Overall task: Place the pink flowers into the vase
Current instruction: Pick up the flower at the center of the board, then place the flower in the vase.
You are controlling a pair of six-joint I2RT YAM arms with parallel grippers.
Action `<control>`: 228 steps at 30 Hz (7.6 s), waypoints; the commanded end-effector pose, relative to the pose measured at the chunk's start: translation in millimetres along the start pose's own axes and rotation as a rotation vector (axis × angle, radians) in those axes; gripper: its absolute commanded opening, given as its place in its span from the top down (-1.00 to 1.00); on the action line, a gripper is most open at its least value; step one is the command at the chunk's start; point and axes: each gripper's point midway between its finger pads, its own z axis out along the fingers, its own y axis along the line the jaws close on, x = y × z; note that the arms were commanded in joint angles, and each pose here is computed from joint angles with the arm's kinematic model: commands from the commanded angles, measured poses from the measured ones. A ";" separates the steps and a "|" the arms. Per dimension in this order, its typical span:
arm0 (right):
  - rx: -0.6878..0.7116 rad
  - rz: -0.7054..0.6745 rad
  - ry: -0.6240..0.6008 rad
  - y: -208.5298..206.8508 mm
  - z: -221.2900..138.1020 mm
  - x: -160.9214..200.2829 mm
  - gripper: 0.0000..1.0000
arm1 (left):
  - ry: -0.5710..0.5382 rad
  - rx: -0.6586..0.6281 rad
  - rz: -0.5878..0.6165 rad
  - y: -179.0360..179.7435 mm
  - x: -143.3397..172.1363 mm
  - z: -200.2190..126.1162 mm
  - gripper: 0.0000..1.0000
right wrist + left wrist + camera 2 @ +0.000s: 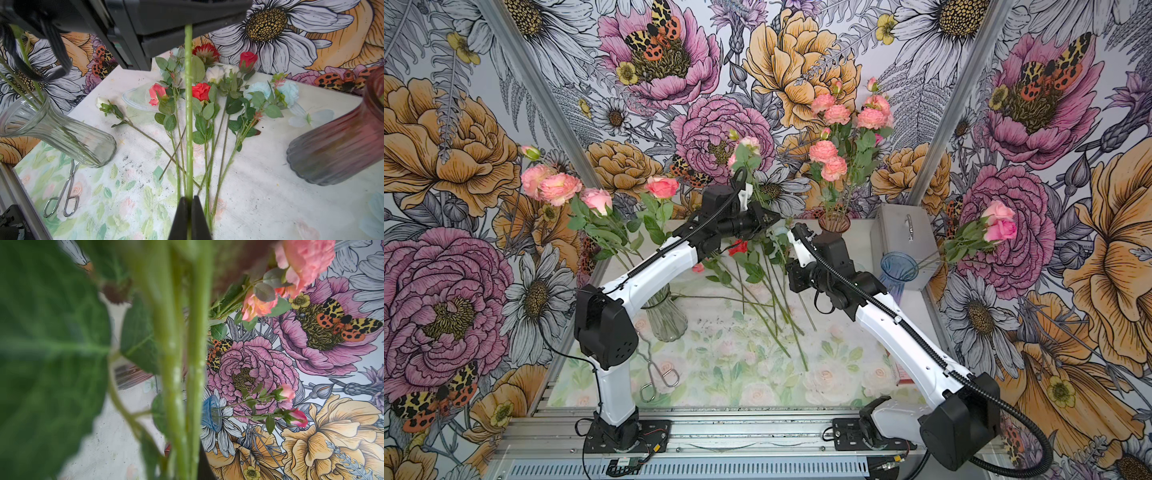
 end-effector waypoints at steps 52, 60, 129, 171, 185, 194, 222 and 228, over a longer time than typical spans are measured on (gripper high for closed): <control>-0.099 0.035 -0.108 17.3 3.8 -94.8 0.85 | -0.139 -0.074 0.317 -52.7 12.3 -42.0 0.95; -0.070 0.038 -0.105 10.9 6.3 -92.8 1.00 | -0.145 -0.076 0.296 -49.3 7.2 -44.4 0.42; 0.828 -0.024 -0.716 -243.3 -206.5 -134.7 1.00 | 0.012 0.083 0.771 -95.8 83.8 -63.9 -0.97; 0.971 0.227 -0.546 -271.4 -169.0 2.8 0.99 | 0.048 0.124 0.764 -110.6 105.9 -68.5 -0.97; 0.978 0.253 -0.506 -274.7 -161.7 16.1 0.66 | 0.041 0.116 0.762 -109.5 105.2 -70.8 -0.97; 0.973 0.249 -0.523 -267.4 -169.3 8.6 0.32 | 0.034 0.118 0.760 -111.8 103.8 -73.7 -0.97; 0.866 0.156 -0.576 -214.0 -179.1 -21.7 -0.72 | -0.041 0.042 0.697 -100.5 78.6 -82.3 -0.97; 0.734 0.062 -0.583 -170.8 -167.8 -37.7 -0.99 | -0.062 0.034 0.705 -101.8 73.6 -87.8 -0.97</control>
